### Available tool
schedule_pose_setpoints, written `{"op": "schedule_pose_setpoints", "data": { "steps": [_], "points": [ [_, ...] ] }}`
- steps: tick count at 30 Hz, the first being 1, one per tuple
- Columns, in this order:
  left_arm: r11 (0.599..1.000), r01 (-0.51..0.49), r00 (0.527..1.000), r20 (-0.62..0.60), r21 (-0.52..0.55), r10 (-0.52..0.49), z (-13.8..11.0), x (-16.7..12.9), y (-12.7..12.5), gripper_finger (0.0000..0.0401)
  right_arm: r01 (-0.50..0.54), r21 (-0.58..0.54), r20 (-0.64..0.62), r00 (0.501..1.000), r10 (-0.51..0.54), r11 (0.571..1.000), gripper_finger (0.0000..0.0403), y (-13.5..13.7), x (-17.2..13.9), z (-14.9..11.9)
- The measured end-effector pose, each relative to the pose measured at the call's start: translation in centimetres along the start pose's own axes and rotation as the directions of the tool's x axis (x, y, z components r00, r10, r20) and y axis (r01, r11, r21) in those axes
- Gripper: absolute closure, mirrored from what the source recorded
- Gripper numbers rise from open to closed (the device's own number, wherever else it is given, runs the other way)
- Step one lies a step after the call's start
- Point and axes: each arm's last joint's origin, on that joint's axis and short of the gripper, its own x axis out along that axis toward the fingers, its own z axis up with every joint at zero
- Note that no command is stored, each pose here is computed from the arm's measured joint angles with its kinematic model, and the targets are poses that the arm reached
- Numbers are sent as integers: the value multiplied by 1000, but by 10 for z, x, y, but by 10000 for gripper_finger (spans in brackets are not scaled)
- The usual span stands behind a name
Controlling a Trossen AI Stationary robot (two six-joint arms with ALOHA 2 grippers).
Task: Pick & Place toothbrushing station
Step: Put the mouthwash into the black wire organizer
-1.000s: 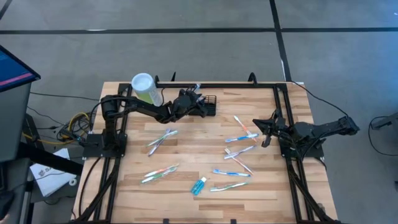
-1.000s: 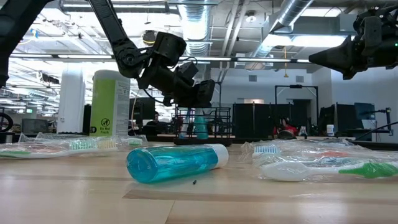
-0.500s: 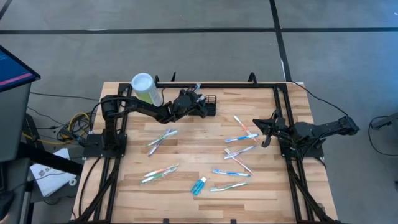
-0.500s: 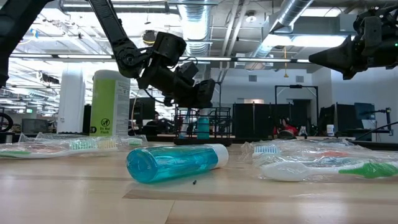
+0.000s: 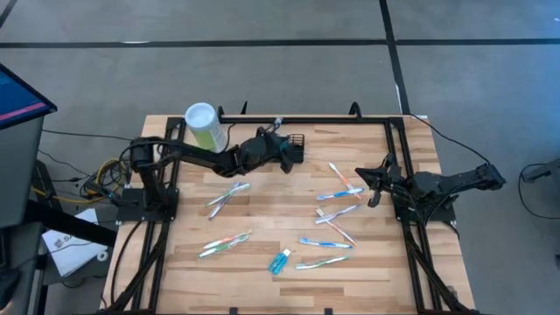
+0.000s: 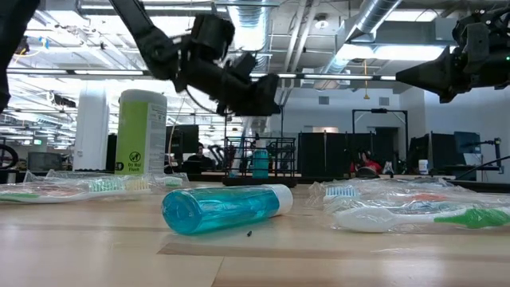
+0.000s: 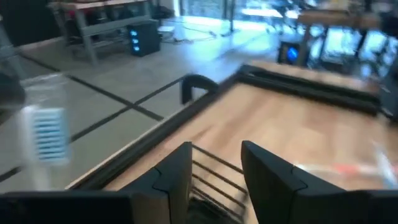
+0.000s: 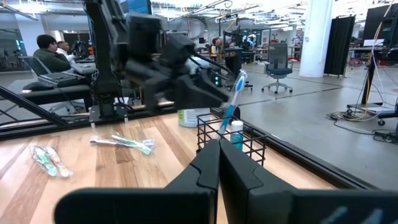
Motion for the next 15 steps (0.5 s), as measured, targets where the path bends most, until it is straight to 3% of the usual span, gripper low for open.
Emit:
{"op": "schedule_pose_setpoints", "data": {
  "steps": [9,15],
  "points": [
    [987,138,986,-102,76,-130,12,-41,-40,270,0,21,0,1000,0,1000,401,0,0,0],
    [970,233,967,-125,70,-224,11,-61,-66,270,0,21,0,1000,0,1000,401,0,0,0]
  ]
}}
